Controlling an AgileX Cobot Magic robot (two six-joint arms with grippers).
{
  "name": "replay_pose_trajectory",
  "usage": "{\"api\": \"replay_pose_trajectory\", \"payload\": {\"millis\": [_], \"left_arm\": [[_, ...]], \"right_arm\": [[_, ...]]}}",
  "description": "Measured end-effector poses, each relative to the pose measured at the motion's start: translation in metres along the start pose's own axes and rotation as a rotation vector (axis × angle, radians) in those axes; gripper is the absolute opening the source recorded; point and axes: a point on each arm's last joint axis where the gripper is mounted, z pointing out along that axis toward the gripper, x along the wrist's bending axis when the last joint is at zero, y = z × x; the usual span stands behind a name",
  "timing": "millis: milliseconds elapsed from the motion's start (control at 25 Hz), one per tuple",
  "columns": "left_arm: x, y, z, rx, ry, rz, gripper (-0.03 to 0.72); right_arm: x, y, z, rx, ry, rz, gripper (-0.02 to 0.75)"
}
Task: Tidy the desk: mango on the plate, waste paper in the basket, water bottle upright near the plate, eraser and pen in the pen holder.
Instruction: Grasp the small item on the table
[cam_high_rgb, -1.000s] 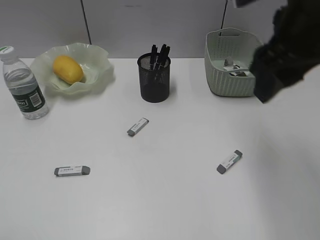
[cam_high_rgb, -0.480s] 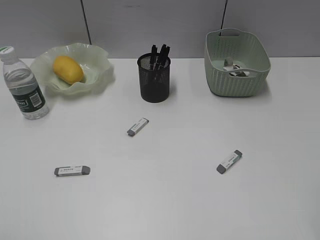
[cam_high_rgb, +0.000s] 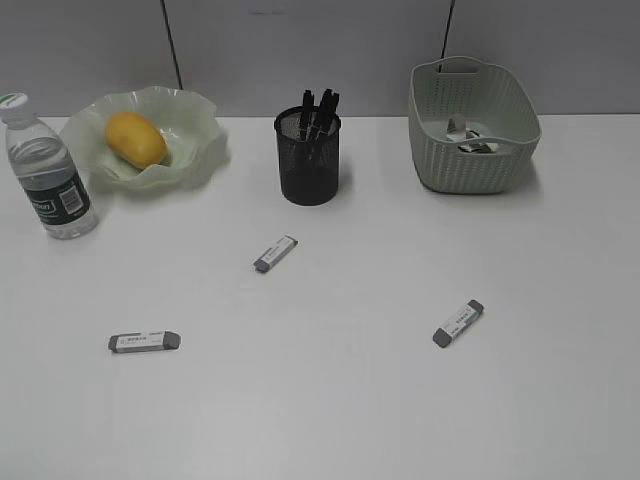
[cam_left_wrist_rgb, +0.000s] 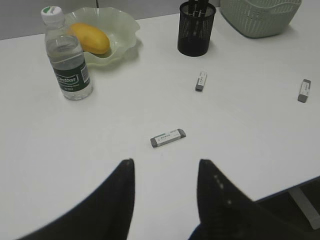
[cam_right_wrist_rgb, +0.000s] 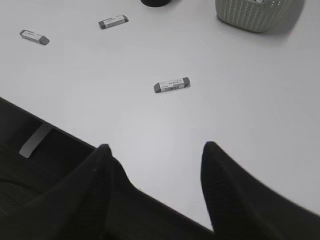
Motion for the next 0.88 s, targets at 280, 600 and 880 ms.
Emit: {"api": "replay_pose_trajectory", "payload": {"millis": [280,600,880], "left_arm": [[0.000,0.000,0.000,-0.001,-0.001,-0.001,0.319],[0.003,0.024,0.013,-0.051,0.010,-0.014,0.319],[0.012,0.061,0.068,0.118,0.021,-0.034,0.319]], "right_arm": [[0.000,-0.024,0.005,0.003,0.003,0.030,0.450],[-0.005,-0.025,0.006,0.006,-0.043,0.068,0.450],[-0.005,-0.025,0.006,0.006,-0.045,0.076,0.449]]}}
